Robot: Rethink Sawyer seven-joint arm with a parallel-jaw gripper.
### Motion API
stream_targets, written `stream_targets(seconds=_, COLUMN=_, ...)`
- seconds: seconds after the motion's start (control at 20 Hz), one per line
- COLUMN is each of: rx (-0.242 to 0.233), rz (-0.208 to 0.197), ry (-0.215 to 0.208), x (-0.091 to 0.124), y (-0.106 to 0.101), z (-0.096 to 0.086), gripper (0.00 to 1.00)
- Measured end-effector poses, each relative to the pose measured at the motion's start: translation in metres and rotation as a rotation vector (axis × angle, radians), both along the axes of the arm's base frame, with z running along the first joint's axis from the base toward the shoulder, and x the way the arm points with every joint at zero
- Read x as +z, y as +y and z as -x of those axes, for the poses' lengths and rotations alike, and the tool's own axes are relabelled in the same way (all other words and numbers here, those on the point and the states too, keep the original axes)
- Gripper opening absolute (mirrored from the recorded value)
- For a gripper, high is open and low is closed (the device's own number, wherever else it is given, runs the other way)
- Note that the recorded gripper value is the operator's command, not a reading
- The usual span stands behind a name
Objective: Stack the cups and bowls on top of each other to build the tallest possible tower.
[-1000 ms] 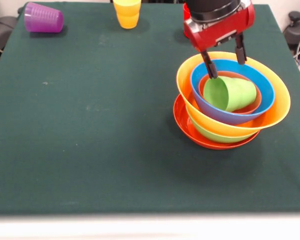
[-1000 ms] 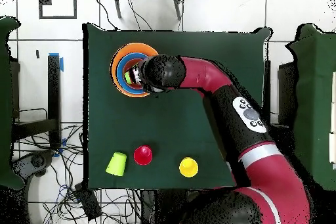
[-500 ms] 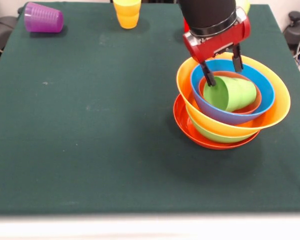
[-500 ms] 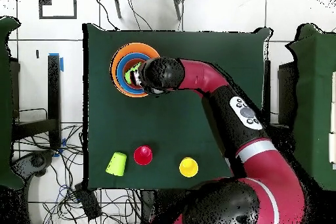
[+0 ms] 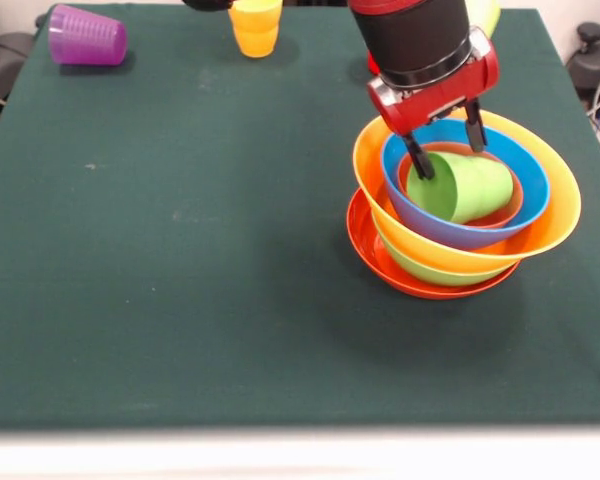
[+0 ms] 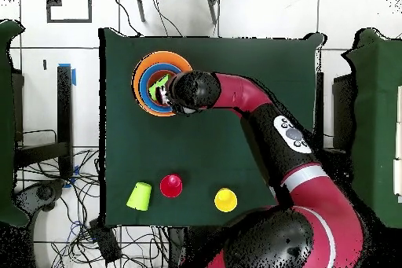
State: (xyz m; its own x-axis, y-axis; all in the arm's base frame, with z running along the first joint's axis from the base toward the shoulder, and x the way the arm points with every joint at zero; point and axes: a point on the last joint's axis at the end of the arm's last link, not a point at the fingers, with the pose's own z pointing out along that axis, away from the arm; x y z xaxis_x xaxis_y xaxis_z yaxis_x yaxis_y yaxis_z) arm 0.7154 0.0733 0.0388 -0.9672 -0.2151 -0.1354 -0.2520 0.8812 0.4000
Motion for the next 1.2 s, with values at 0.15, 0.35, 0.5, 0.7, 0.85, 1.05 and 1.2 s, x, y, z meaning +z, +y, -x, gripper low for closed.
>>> stream_targets(seconds=0.15, rx=0.002, rz=-0.005, ry=0.003, x=-0.003, y=0.002, z=0.001, gripper=1.0)
stream_targets(seconds=0.35, rx=0.001, rz=-0.017, ry=0.004, x=-0.004, y=0.004, z=0.001, gripper=1.0)
stream_targets(seconds=0.5, rx=0.0, rz=-0.03, ry=0.007, x=-0.006, y=0.006, z=0.001, gripper=1.0)
stream_targets(seconds=0.7, rx=-0.002, rz=-0.045, ry=0.01, x=-0.008, y=0.008, z=0.002, gripper=1.0)
stream_targets(seconds=0.85, rx=-0.004, rz=-0.057, ry=0.013, x=-0.01, y=0.009, z=0.002, gripper=1.0)
stream_targets(seconds=1.05, rx=-0.013, rz=-0.062, ry=0.009, x=-0.012, y=0.007, z=0.001, gripper=0.0)
stream_targets(seconds=1.2, rx=-0.02, rz=-0.065, ry=-0.009, x=-0.009, y=0.007, z=-0.003, gripper=0.0)
